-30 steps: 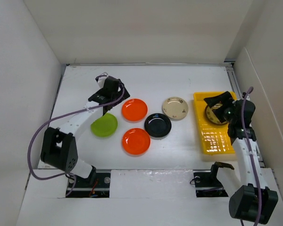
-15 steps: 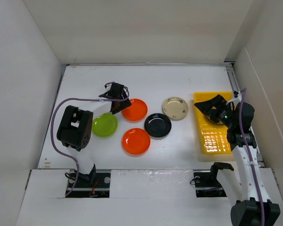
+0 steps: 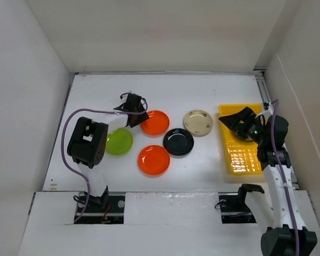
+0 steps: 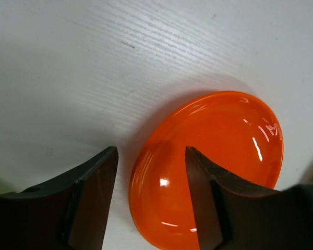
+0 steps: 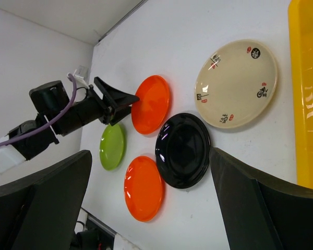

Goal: Place the plates into the plastic bin on the countertop

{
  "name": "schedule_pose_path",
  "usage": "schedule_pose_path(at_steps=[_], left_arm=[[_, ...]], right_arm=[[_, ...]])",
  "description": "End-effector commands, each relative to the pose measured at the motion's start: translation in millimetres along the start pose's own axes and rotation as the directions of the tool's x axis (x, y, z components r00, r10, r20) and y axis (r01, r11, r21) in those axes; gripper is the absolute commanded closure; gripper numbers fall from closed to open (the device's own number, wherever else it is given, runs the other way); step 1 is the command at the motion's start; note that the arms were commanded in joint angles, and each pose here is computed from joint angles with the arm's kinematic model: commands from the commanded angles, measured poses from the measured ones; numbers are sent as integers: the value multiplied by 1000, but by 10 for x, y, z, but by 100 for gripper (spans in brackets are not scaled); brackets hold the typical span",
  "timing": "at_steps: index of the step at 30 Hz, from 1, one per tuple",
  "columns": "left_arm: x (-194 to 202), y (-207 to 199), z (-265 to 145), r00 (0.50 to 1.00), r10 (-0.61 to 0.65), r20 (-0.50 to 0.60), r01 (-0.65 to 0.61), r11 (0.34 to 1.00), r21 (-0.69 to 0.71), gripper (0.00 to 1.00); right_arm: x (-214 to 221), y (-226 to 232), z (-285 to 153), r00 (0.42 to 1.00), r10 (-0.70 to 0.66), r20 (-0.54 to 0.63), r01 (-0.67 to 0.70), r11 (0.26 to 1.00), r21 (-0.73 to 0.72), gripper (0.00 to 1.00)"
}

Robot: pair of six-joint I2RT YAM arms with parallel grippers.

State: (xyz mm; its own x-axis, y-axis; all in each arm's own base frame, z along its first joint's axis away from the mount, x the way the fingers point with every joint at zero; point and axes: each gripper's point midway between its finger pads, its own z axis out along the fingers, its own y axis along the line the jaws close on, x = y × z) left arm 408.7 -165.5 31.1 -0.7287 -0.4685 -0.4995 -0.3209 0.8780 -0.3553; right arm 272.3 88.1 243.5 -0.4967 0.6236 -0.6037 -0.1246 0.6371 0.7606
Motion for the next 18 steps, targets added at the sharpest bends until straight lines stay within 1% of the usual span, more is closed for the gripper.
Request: schedule_pose_path(at_steps=[1, 2, 5, 6, 8, 9, 11, 12, 13, 14, 17, 18], left_arm=[[133, 136, 58, 999, 9, -37, -11, 999, -43, 47], [111, 88, 63, 1000, 7, -31, -7, 1000, -21, 47], [162, 114, 44, 999, 7, -40, -7, 1000, -16, 47], [174, 103, 41, 999, 7, -47, -7, 1000, -9, 57], [158, 86, 45, 999, 6, -40, -6, 1000, -3, 66], [189, 111, 77, 999, 7, -49, -8, 1000, -11, 75], [256, 114, 133, 997, 8, -73, -8, 1000, -5, 87], [256, 114, 133, 997, 8, -73, -8, 1000, -5, 95], [256, 114, 133, 997, 8, -73, -8, 1000, -5, 100], [293, 150, 138, 997, 9, -80, -10, 1000, -12, 100], [127, 184, 41, 1000, -27, -4, 27, 998, -48, 100], [65, 188, -15, 999, -37, 19, 38, 998, -58, 100]], right_arm=[[-110, 248, -61, 998, -50, 23, 51, 997, -65, 0], [-110, 248, -61, 998, -50, 23, 51, 997, -65, 0], [-110, 248, -61, 998, -50, 23, 51, 997, -65, 0], [-110, 248, -61, 998, -50, 23, 51, 997, -65, 0], [-110, 252, -61, 999, -39, 23, 41, 997, -65, 0], [-110, 252, -61, 999, -39, 23, 41, 997, -65, 0], [-114, 275, -78, 999, -35, 28, 37, 997, -70, 0], [-114, 276, -79, 999, -35, 28, 37, 997, -70, 0], [-114, 276, -79, 999, -35, 28, 37, 997, -70, 0], [-114, 276, -79, 999, -35, 28, 37, 997, -70, 0], [-115, 301, -81, 999, -40, 27, 43, 996, -83, 0], [-98, 367, -63, 998, -54, 12, 55, 991, -120, 0]])
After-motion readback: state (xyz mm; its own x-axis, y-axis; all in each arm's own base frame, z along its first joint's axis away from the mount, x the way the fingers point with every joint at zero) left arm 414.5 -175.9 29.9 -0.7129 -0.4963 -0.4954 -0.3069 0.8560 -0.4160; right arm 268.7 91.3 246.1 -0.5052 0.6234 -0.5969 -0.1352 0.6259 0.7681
